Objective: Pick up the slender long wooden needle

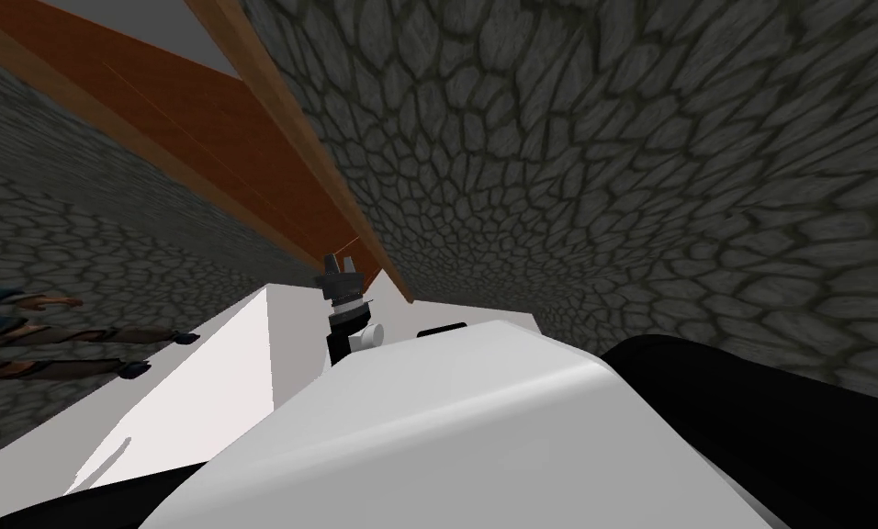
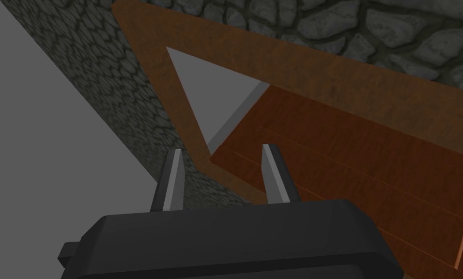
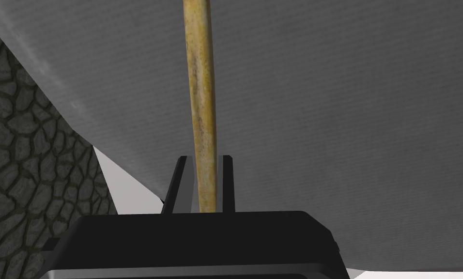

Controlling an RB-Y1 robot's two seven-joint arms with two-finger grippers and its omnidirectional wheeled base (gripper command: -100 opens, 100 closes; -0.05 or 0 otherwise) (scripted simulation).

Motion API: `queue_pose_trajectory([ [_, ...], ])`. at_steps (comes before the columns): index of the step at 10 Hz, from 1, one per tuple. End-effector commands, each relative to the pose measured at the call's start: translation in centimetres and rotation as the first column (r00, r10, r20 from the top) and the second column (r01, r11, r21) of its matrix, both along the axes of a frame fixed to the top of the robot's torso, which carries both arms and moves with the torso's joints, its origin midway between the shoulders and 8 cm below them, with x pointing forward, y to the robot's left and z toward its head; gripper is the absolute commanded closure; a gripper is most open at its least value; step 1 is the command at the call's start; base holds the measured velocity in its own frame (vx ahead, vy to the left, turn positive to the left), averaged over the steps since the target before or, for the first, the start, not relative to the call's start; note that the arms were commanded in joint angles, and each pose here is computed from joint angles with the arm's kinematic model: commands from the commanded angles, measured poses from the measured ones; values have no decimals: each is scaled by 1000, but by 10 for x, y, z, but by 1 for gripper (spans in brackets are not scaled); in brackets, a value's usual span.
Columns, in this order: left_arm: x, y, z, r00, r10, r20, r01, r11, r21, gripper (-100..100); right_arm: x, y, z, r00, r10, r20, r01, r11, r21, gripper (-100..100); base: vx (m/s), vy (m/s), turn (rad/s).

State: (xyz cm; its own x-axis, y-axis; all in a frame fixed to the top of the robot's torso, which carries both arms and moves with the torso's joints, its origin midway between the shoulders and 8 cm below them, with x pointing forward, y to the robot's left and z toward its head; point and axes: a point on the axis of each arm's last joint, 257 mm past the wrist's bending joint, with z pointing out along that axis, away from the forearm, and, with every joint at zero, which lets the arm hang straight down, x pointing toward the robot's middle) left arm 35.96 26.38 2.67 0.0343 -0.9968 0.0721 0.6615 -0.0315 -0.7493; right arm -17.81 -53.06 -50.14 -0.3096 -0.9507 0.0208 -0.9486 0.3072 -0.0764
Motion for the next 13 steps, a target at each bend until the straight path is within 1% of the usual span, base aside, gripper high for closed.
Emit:
queue_pose_trajectory([
  [1, 0, 0, 0, 1000, 0, 0, 0, 1000, 0, 0, 5, -1, 3, 1000, 7, -3, -7, 1000, 1, 100, 7, -9, -116],
  [2, 0, 0, 0, 1000, 0, 0, 0, 1000, 0, 0, 20, -4, 5, 999, 54, 0, -54, 999, 1, 100, 12, -11, -217],
  [3, 0, 0, 0, 1000, 0, 0, 0, 1000, 0, 0, 19, -5, 5, 999, 40, -3, -40, 999, 1, 100, 13, -3, -104],
  [4, 0, 0, 0, 1000, 0, 0, 0, 1000, 0, 0, 34, -7, 8, 996, 91, 1, -91, 996, -1, 100, 18, -8, -221],
  [6, 0, 0, 0, 1000, 0, 0, 0, 1000, 0, 0, 33, -8, 8, 997, 72, -2, -72, 997, 0, 100, 10, -3, -42],
  [7, 0, 0, 0, 1000, 0, 0, 0, 1000, 0, 0, 47, -10, 11, 993, 119, -1, -119, 993, -3, 100, 12, -14, -207],
  [8, 0, 0, 0, 1000, 0, 0, 0, 1000, 0, 0, 47, -10, 11, 995, 104, -2, -104, 995, -2, 100, 12, -5, -134],
  [9, 0, 0, 0, 1000, 0, 0, 0, 1000, 0, 0, 61, -12, 14, 988, 157, 1, -157, 988, -5, 100, 17, -9, -183],
  [10, 0, 0, 0, 1000, 0, 0, 0, 1000, 0, 0, 60, -12, 14, 986, 164, -2, -164, 986, -7, 100, 14, -7, -117],
  [11, 0, 0, 0, 1000, 0, 0, 0, 1000, 0, 0, 60, -12, 14, 990, 142, -1, -142, 990, -5, 100, 0, 0, 0],
  [12, 0, 0, 0, 1000, 0, 0, 0, 1000, 0, 0, 74, -13, 17, 981, 196, 1, -196, 980, -10, 100, 11, -8, -217],
  [13, 0, 0, 0, 1000, 0, 0, 0, 1000, 0, 0, 74, -13, 17, 986, 167, 1, -167, 986, -8, 100, 13, -4, -127],
])
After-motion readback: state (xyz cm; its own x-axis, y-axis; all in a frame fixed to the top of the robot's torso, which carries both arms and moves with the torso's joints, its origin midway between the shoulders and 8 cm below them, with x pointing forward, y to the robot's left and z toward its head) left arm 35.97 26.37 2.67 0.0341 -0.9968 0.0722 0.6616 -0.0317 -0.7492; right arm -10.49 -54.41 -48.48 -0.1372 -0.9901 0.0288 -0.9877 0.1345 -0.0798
